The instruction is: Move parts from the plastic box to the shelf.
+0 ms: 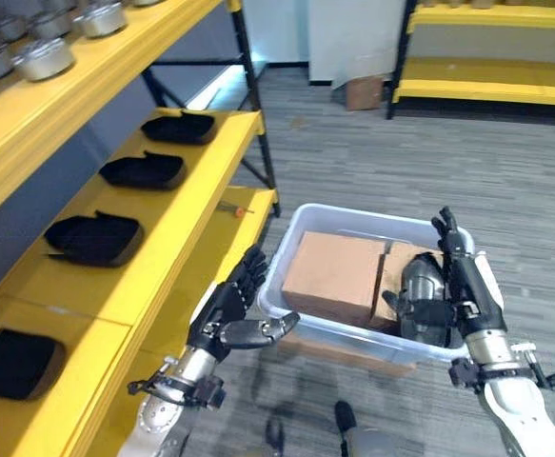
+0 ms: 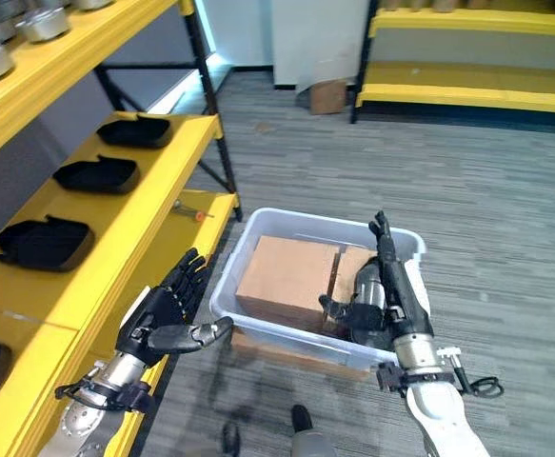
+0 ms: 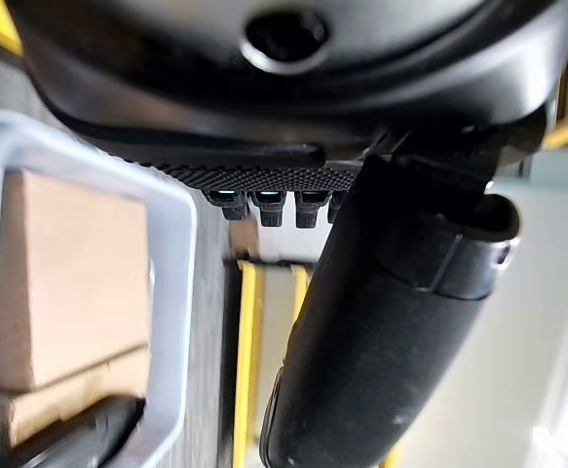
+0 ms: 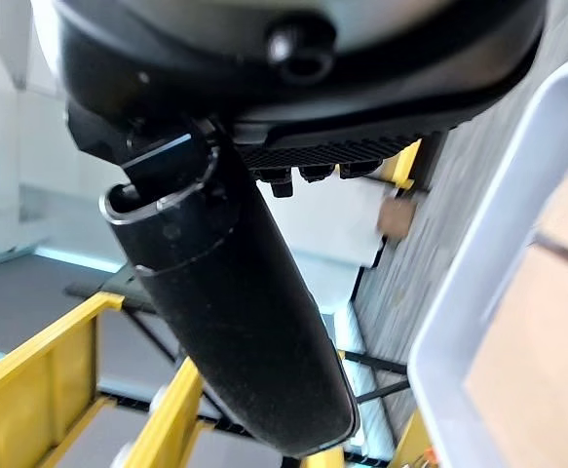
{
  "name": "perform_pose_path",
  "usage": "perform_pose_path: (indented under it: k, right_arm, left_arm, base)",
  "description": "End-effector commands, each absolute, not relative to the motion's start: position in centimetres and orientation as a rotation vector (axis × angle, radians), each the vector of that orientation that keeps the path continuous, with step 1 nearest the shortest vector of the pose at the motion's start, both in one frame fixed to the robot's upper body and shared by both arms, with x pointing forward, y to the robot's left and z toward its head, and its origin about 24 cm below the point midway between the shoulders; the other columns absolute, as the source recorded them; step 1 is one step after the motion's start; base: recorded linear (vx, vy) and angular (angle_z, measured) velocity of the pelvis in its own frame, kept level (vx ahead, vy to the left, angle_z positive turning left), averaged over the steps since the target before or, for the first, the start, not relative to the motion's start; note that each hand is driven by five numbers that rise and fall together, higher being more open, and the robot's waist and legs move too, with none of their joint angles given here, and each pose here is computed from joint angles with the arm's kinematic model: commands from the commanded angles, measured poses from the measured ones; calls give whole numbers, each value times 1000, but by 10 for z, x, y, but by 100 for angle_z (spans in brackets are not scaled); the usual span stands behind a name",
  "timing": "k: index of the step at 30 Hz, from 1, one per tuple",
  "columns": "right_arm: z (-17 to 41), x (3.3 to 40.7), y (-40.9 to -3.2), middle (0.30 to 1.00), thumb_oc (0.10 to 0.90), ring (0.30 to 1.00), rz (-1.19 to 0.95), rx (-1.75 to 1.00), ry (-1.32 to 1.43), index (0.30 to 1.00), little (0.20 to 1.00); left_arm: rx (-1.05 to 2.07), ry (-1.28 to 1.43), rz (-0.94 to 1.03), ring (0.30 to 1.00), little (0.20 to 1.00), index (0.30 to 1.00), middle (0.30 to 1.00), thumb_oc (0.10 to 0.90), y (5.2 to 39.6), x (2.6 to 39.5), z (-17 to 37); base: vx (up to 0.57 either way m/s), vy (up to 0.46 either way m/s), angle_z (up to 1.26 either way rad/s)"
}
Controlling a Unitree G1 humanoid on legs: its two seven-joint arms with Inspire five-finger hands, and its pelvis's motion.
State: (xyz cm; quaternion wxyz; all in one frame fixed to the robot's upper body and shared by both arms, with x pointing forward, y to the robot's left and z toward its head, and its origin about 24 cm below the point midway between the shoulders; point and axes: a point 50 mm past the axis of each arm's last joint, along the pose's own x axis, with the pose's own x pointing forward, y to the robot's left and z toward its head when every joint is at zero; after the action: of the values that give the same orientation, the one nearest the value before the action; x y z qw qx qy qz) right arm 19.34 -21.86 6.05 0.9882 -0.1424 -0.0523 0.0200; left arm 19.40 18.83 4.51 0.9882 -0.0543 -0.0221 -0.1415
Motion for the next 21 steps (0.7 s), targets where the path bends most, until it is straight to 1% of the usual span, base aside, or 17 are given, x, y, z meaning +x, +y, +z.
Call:
perform_pose_path:
  k: [1,5,7,11,15,18,21]
  right_arm:
    - [109,217,-213,1000,900,1000,65,-215,-332,1000,1000]
    - [99,215,-222,1000,900,1000,46,-160,-230,1000,1000]
    - [88,211,-228,1000,900,1000,18,-100,-158,1000,1000]
    - [87,211,-228,1000,900,1000,0,-90,-141,1000,1000]
    - [80,215,-231,1000,900,1000,-86,-82,-102,1000,1000]
    - [77,231,-223,1000,900,1000,-84,-54,-104,1000,1000]
    - [76,238,-217,1000,900,1000,-114,-22,-109,1000,1000]
  left_arm:
    - [-64,-315,-347,1000,1000,1000,1000,900,186,200,91]
    - [-74,-313,-328,1000,1000,1000,1000,900,190,198,92]
    - [-67,-311,-359,1000,1000,1000,1000,900,186,200,90]
    - [-64,-305,-377,1000,1000,1000,1000,900,185,199,90]
    - [-58,-303,-378,1000,1000,1000,1000,900,184,200,91]
    - [-46,-301,-334,1000,1000,1000,1000,900,185,201,90]
    - [-74,-257,-370,1000,1000,1000,1000,900,181,204,85]
  base:
    - [82,97,-2]
    - [143,122,-23]
    - [188,179,-6]
    - [96,96,-6]
    - [79,79,0]
    - [3,-44,-49]
    - [51,-205,-65]
